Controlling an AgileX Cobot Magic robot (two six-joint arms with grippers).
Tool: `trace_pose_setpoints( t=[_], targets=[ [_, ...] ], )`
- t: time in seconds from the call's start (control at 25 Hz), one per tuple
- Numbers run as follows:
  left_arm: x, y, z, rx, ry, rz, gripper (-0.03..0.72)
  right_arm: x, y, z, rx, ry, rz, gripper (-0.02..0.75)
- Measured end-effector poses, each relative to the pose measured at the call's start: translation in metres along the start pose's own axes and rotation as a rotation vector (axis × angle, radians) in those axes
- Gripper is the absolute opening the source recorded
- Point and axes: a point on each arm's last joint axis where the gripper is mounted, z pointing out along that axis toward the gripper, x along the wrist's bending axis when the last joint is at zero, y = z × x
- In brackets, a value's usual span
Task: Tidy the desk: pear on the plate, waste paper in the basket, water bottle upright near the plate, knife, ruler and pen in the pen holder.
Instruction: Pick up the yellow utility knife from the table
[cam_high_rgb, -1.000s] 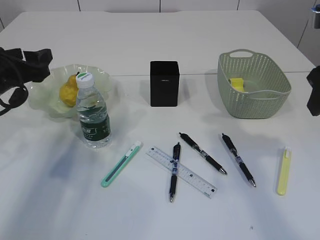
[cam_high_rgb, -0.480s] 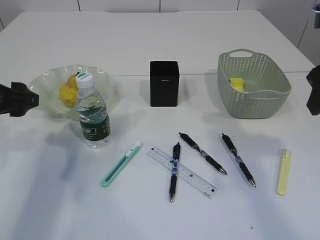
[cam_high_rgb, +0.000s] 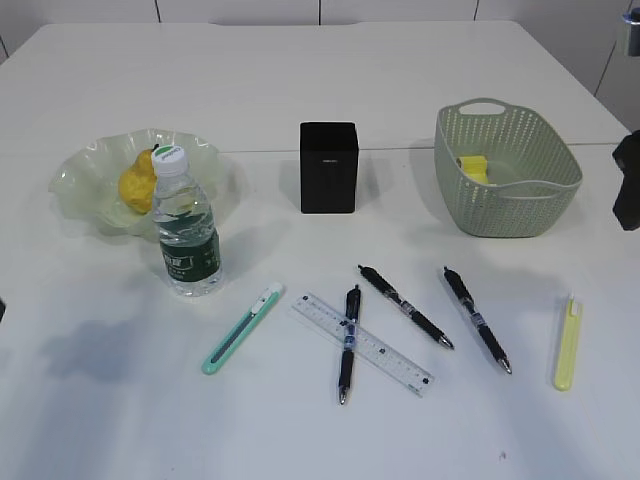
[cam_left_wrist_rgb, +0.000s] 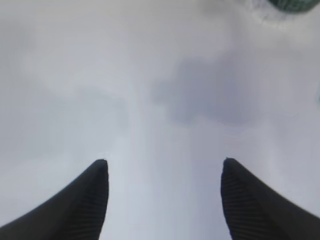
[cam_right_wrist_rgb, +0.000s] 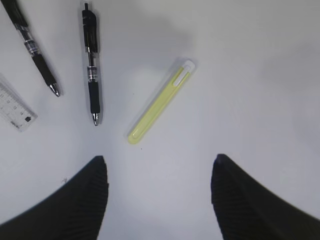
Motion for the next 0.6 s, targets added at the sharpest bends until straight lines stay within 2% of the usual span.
trace_pose_setpoints(
  t=[0.16,0.32,0.44,0.6],
  targets=[
    [0.002,-0.021,-0.005,0.215,0.022,0.011,0.491,0.0,0.0,0.0,0.002,0.005,0.002,0.482],
    [0.001,-0.031,-0.016,0.39,0.003,0.069,0.489,0.001,-0.001,0.0,0.016,0.016,0.004,0.482],
    [-0.001,-0.019,-0.033,0.343,-0.009,0.084,0.489,0.002,-0.003,0.0,0.031,0.018,0.003,0.482],
    [-0.002,-0.002,-0.057,0.157,-0.017,0.038,0.489,0.003,-0.003,-0.001,0.029,0.037,0.011,0.482]
  ],
)
